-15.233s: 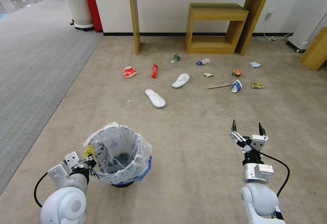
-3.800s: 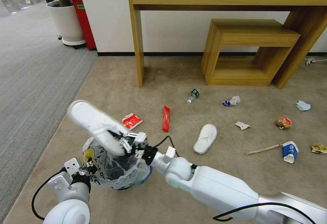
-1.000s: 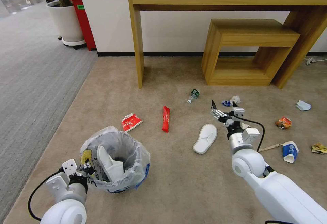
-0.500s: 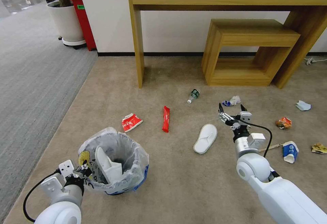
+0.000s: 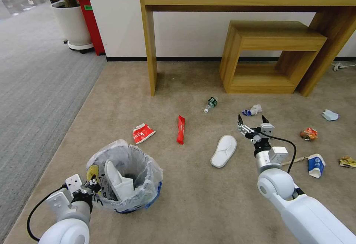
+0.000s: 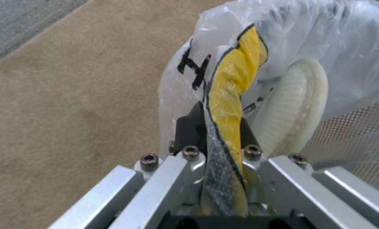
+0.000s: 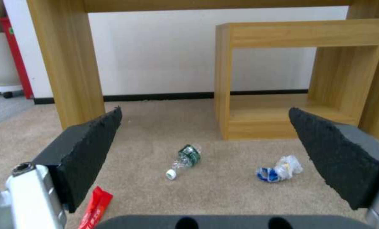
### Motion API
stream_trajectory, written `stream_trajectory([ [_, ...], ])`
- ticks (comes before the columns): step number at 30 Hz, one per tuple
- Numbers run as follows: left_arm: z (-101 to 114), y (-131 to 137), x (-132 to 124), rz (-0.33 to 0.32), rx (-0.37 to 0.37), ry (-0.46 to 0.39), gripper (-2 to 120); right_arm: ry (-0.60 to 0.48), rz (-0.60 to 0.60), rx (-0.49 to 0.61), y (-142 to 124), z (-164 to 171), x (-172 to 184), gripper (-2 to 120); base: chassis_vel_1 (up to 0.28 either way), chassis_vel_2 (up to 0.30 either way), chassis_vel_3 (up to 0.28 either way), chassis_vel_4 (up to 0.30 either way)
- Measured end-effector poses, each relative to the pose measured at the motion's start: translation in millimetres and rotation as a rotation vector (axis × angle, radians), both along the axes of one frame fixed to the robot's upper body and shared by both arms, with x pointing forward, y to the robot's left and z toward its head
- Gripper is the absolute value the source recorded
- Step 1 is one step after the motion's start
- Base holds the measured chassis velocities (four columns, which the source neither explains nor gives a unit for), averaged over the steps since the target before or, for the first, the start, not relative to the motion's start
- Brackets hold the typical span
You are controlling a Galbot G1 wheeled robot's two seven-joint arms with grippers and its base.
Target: Pick up the trash bin and place the garbage on the floor into it.
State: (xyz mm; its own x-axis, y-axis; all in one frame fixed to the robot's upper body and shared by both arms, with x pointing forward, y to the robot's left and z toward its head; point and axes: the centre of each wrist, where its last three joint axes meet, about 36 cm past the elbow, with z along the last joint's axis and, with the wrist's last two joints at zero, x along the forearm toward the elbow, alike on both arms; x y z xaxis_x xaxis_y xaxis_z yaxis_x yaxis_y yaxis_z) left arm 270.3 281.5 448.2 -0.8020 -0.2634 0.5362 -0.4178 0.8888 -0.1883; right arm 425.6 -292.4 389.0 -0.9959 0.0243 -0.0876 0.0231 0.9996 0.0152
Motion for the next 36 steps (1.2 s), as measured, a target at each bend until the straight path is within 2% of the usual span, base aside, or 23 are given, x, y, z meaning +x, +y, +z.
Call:
stream_trajectory([
  [8,11.0,16.4,-9.4,0.014,0.042,0.016,3,-0.011,0.003,0.0,-2.5,3.5,-1.1,100,0.0,0.0,0.0,0.0],
  [18,12.3,52.0,-4.1,0.084,0.075,0.011,3,-0.003,-0.005,0.021,6.4,3.9,-0.3,100,0.0,0.0,0.0,0.0],
  [36,8.8,65.7,8.9,0.111,0.066,-0.004,3,0.007,0.007,0.017,5.6,-4.2,2.7,100,0.0,0.0,0.0,0.0],
])
